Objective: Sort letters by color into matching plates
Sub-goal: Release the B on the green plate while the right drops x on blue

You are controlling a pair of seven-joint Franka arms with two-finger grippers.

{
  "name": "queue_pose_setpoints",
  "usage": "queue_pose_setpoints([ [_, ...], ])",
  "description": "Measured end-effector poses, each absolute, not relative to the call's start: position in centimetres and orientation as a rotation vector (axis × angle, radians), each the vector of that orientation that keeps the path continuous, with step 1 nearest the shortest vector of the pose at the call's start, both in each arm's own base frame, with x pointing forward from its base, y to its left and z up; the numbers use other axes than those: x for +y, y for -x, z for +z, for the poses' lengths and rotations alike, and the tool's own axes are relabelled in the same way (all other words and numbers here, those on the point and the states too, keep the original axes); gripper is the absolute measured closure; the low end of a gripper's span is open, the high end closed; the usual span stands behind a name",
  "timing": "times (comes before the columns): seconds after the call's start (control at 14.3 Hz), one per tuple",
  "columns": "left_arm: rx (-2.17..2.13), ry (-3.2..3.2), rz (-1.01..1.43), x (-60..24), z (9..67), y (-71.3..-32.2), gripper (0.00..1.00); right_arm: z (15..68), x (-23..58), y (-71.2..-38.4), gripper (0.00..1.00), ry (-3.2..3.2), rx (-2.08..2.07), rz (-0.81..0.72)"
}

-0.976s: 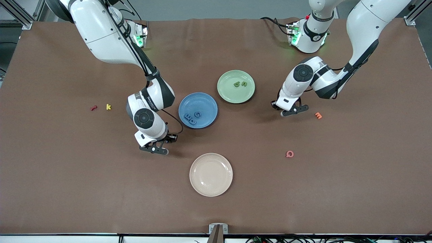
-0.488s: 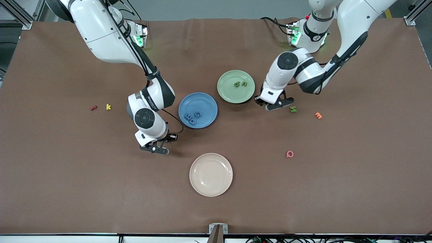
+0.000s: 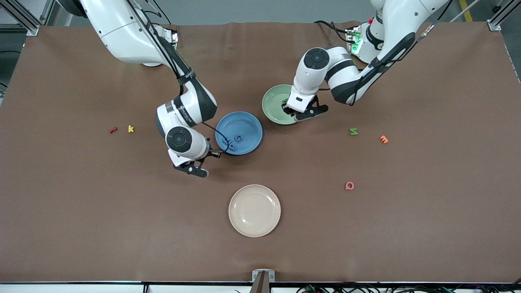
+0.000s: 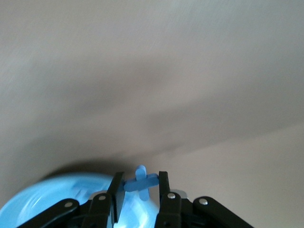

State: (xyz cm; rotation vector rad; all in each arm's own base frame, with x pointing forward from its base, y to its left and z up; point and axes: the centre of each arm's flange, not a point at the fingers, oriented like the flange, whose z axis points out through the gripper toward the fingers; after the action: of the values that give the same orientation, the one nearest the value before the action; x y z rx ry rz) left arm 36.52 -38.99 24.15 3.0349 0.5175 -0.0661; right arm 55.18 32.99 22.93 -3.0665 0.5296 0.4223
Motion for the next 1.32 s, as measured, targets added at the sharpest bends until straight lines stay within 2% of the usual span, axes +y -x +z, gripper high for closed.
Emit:
queue_pose_setpoints([
  [0.21, 0.518, -3.072, -0.096, -40.2, 21.7, -35.4, 0.74, 23.7, 36.7, -52.9, 0.67, 3.013, 0.647, 0.490],
  [0.42, 0.504, -3.092, -0.125, -41.3, 20.1, -34.4, 0.74, 23.8, 39.0, -51.1, 0.43, 3.016, 0.704, 0.510],
  [0.49, 0.503, -3.094, -0.130, -41.4, 19.9, -34.4, 0.74, 23.8, 39.2, -51.0, 0.31, 3.018, 0.702, 0.509],
  [0.7, 0.511, -3.092, -0.132, -41.3, 19.7, -34.7, 0.74, 24.0, 37.2, -52.7, 0.03, 3.049, 0.598, 0.460],
  [0.77, 0.512, -3.091, -0.130, -41.3, 19.8, -34.8, 0.70, 24.1, 35.6, -53.9, 0.00, 3.061, 0.548, 0.437],
  [1.05, 0.508, -3.087, -0.123, -41.1, 19.9, -35.5, 0.32, 24.9, 26.9, -59.3, 0.00, 3.129, 0.361, 0.353],
  [1.25, 0.502, -3.078, -0.103, -40.0, 20.5, -37.4, 0.03, 27.1, 20.7, -61.6, 0.00, 3.214, 0.228, 0.356],
  [1.32, 0.494, -3.075, -0.091, -39.2, 20.8, -38.4, 0.01, 28.5, 18.6, -62.2, 0.00, 3.221, 0.183, 0.361],
])
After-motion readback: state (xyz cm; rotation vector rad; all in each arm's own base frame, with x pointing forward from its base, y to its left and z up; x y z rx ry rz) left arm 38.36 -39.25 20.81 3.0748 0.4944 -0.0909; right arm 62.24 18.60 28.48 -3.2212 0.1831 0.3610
